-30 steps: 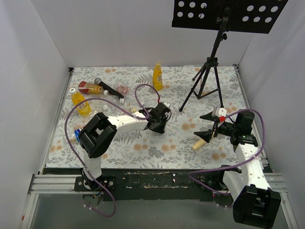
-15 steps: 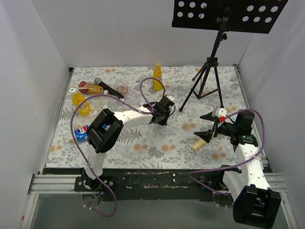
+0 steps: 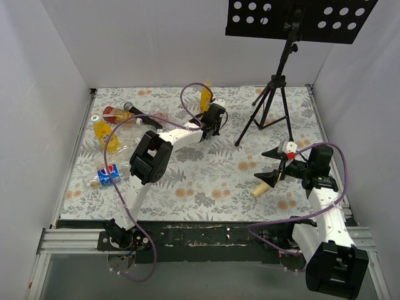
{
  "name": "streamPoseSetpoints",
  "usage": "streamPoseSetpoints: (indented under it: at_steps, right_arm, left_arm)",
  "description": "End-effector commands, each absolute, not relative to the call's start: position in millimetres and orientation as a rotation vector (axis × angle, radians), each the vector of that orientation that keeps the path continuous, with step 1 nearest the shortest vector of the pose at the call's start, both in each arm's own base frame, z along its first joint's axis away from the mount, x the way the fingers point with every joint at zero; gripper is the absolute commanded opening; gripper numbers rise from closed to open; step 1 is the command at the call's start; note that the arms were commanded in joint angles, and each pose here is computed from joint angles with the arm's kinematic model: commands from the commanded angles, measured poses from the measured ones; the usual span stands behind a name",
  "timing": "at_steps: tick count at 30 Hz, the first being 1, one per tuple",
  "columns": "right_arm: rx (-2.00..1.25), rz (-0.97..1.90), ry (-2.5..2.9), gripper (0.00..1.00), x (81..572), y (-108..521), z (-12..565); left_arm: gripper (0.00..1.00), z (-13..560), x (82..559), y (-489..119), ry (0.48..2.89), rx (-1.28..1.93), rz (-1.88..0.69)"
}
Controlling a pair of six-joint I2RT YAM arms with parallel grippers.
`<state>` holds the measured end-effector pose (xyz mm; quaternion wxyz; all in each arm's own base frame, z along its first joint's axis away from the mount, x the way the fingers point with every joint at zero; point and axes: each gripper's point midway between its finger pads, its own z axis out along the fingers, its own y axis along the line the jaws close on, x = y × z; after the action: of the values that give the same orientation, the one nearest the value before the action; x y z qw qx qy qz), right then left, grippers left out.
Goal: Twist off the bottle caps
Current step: Move the bottle cap to the center of the board.
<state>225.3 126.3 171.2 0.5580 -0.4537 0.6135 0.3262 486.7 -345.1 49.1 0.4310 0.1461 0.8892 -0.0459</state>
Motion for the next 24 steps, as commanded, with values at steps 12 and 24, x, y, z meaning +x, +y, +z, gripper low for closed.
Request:
streamPoseSetpoints:
  at_steps: [12, 24]
  right_arm:
    - [-1.089, 0.775, 1.408, 0.94, 226.1, 127.2, 180.9]
    - [-1.09, 0.769, 1.412, 0.95, 226.4, 126.6, 179.8]
  left_arm:
    - [0.04, 68.4, 527.6, -333.6, 2.129, 0.003, -0.185]
    - [0.25, 96.7, 507.6, -326.4, 2.131, 0.007, -0.258]
